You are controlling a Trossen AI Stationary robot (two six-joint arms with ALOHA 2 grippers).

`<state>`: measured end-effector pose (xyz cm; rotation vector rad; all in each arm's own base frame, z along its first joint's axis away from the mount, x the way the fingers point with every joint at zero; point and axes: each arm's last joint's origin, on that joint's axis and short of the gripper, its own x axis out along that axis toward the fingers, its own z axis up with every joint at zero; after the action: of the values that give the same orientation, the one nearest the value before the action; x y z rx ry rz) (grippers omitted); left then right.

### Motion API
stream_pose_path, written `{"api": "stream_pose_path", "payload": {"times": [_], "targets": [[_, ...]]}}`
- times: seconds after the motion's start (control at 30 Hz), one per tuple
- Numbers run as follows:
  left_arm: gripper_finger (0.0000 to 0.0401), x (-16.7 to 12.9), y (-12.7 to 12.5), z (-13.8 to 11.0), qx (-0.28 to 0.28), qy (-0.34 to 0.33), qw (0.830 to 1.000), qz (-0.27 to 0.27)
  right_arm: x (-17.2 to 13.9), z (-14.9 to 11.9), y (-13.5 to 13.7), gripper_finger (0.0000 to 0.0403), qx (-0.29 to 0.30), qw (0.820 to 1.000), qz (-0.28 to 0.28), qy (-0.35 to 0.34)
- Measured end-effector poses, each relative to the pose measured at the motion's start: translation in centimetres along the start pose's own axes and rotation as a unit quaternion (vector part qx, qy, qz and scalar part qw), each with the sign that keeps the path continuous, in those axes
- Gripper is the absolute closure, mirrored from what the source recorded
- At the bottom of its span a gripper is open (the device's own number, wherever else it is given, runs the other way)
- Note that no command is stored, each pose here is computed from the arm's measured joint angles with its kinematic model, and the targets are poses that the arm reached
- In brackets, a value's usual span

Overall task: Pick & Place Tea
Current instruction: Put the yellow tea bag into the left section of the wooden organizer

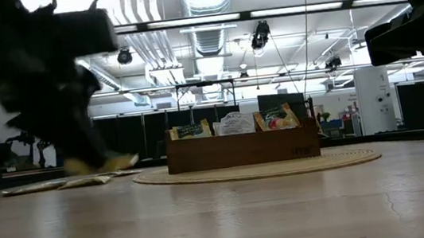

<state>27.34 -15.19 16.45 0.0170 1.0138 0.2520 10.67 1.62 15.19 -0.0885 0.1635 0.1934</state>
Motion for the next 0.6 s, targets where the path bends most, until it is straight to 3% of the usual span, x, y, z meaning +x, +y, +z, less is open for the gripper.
{"api": "stream_pose_path", "payload": {"times": [0.17,0.33,0.6], "targets": [[0.0392,-1.2,-0.1,2.6,0.087,-0.070,0.992,0.059,0.0,0.0,0.0,0.0394,0.000,1.000,0.000,0.000],[0.0392,-1.9,1.1,5.3,0.150,-0.111,0.972,0.142,0.0,0.0,0.0,0.0394,0.001,1.000,0.000,0.000],[0.0393,0.1,5.9,8.6,0.124,-0.109,0.962,0.217,0.0,0.0,0.0,0.0394,0.001,1.000,0.000,0.000]]}}
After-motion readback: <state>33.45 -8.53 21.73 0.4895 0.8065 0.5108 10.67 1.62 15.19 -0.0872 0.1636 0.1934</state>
